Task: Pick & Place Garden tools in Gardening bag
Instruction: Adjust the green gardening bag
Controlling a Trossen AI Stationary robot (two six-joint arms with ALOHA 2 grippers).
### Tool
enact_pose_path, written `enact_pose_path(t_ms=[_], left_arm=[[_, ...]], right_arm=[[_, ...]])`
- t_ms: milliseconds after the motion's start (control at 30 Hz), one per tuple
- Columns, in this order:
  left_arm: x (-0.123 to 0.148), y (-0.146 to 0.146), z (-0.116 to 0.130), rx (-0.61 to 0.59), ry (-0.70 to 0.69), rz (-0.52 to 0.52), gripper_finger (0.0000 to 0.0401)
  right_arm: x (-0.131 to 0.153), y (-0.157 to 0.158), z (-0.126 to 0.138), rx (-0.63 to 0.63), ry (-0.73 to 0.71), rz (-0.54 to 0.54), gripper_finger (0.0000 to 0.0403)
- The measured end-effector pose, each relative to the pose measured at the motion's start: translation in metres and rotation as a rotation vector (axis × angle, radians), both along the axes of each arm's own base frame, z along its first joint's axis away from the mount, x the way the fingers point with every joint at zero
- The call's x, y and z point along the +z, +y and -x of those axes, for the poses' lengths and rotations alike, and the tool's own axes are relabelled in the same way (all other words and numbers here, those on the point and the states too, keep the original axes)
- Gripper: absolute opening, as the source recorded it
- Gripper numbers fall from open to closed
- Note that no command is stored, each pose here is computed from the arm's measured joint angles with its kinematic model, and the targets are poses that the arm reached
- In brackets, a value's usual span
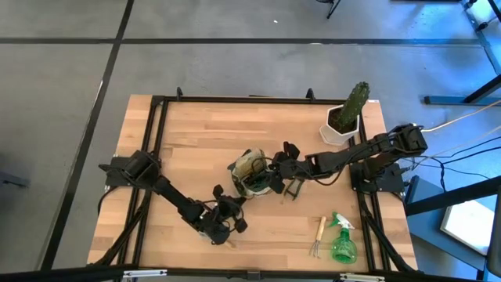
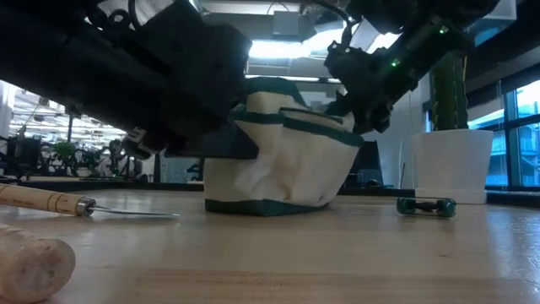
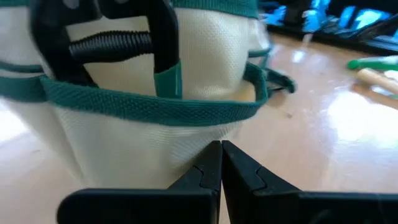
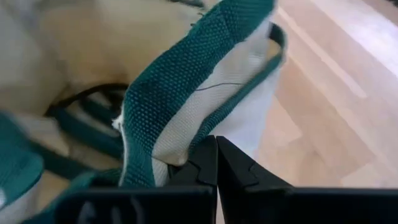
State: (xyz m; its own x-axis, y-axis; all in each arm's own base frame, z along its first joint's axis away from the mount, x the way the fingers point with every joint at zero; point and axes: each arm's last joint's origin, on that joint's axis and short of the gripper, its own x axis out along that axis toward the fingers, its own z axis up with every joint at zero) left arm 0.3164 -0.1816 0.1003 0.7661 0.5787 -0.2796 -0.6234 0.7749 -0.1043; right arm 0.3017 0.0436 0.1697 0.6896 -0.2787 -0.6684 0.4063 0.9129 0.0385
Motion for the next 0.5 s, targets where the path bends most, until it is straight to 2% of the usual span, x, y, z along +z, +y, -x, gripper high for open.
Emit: enact_pose_path(t_ms=[233, 500], left_arm=[[0.007, 0.005, 0.022, 0.085, 0.045, 0.000, 0.0001], [0.001, 0.011, 0.045, 0.164, 0.089, 0.011, 0.0002]], right_arm=[[0.000, 0.010, 0.002, 0.021, -0.001, -0.023, 0.0000], [0.006, 0.018, 0.004, 0.039, -0.021, -0.034, 0.0000]])
